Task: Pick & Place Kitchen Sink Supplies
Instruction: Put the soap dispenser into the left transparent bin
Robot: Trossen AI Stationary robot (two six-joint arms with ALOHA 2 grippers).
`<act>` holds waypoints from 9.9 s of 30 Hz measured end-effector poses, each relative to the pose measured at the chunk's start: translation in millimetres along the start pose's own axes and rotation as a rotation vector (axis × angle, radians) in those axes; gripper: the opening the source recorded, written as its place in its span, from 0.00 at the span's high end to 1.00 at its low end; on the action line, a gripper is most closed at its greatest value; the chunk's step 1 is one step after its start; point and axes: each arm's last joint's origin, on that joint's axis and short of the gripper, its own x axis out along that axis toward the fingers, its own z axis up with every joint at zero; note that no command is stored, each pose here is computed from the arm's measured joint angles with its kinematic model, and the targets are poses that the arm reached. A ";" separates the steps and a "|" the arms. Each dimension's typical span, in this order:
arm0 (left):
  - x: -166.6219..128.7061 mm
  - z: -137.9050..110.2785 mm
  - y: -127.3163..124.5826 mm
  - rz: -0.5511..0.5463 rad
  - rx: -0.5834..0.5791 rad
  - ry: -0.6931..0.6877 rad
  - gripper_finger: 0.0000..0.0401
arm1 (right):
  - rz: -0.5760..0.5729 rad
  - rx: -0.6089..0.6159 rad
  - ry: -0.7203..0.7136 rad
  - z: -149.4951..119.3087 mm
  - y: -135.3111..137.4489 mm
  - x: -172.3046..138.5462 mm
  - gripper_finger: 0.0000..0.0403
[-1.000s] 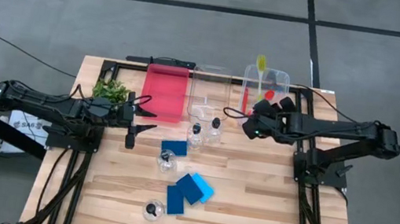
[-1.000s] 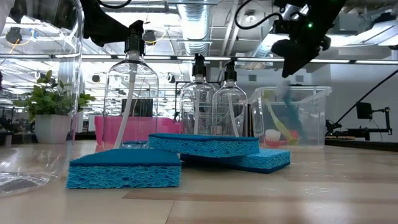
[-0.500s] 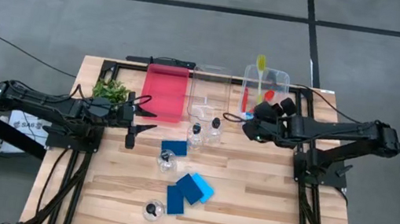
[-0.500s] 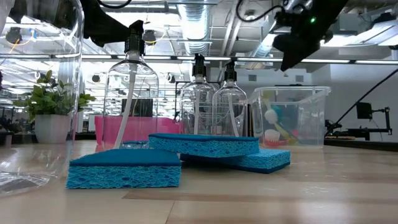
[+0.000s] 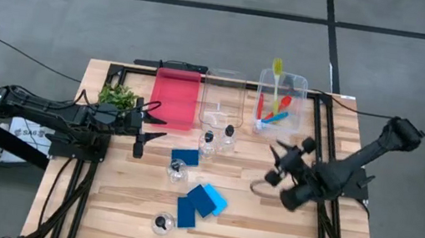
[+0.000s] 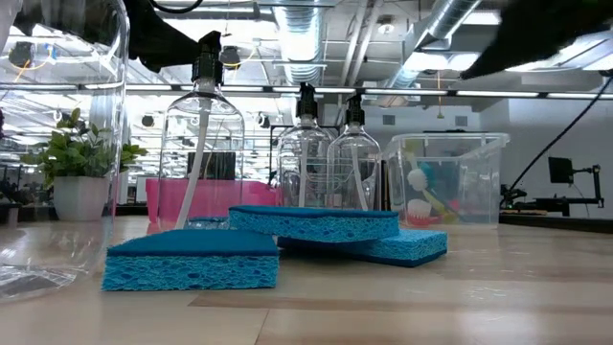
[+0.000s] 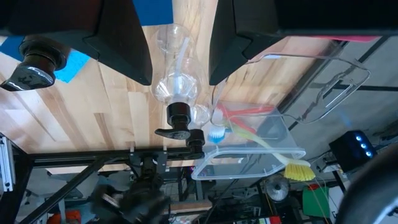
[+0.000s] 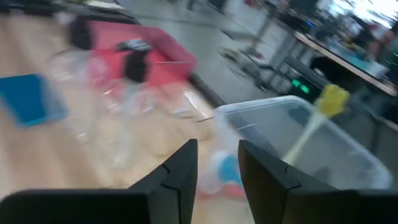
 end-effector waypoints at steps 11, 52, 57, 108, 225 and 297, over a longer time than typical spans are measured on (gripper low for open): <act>16.4 -2.6 -5.9 -0.028 -0.037 0.013 0.60 | 0.283 -0.136 -0.125 -61.9 25.5 -34.0 0.73; 5.6 5.2 -9.7 -0.291 -0.028 0.034 0.60 | 0.548 0.268 -0.173 -45.6 20.8 64.3 0.76; 5.6 5.0 -9.8 -0.292 -0.036 0.038 0.60 | 0.615 0.231 -0.147 -48.8 23.7 62.3 0.76; 8.4 2.5 -11.0 -0.217 -0.017 0.061 0.60 | 0.448 0.051 -0.100 -3.6 5.7 142.5 0.30; 8.5 3.4 -10.9 -0.216 -0.019 0.051 0.60 | 0.176 0.265 -0.030 103.6 -112.4 321.8 0.84; 8.5 3.2 -11.0 -0.217 -0.019 0.052 0.60 | 0.268 0.203 0.183 74.2 -81.2 330.9 0.37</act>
